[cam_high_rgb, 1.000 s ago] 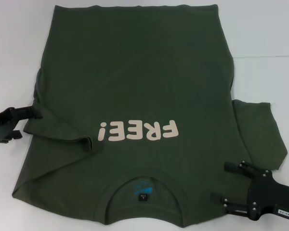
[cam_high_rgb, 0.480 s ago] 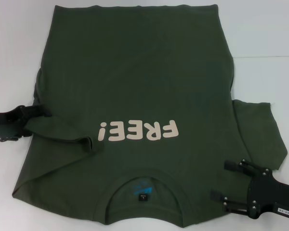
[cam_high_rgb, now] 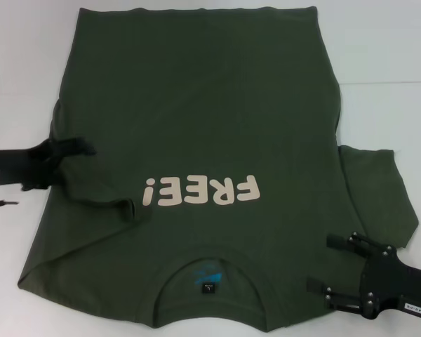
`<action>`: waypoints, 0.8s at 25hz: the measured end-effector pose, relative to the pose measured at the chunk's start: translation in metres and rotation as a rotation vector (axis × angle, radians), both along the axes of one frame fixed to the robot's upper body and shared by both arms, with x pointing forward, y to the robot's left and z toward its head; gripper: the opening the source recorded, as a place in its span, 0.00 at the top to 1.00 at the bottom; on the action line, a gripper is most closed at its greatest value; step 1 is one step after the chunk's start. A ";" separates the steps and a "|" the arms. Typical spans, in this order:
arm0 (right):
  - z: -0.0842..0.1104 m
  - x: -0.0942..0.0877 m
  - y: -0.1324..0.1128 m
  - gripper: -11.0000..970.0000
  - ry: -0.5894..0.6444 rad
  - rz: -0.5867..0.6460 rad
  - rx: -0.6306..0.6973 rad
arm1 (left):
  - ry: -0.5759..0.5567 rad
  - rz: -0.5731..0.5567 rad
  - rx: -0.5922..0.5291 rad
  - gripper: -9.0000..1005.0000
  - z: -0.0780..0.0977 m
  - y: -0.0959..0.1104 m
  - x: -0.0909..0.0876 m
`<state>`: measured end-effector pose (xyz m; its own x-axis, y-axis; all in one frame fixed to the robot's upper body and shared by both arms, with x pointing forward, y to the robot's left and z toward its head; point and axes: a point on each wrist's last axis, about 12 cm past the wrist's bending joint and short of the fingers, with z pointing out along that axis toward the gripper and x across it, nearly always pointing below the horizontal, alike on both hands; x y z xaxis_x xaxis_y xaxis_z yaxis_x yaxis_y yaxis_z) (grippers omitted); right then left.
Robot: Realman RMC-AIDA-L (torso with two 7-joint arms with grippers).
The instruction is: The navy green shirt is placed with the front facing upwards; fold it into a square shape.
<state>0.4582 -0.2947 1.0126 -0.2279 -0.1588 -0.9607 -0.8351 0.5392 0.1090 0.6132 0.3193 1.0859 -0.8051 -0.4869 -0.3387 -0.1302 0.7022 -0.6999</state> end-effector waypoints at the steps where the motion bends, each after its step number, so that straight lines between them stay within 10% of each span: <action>1: 0.000 0.000 0.000 0.05 0.000 0.000 0.000 | -0.007 -0.004 -0.009 0.06 0.001 -0.004 0.001; 11: 0.000 -0.001 0.000 0.05 0.001 0.003 0.005 | -0.108 -0.007 -0.207 0.06 -0.001 -0.043 0.005; 20: 0.000 -0.003 0.000 0.05 0.006 0.004 0.013 | -0.164 -0.076 -0.280 0.06 0.008 -0.023 -0.010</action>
<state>0.4554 -0.2947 1.0128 -0.2332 -0.1469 -0.9613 -0.8363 0.5348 0.1212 0.6037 0.2962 1.0941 -0.7886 -0.5199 -0.3284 0.0457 0.4829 -0.8745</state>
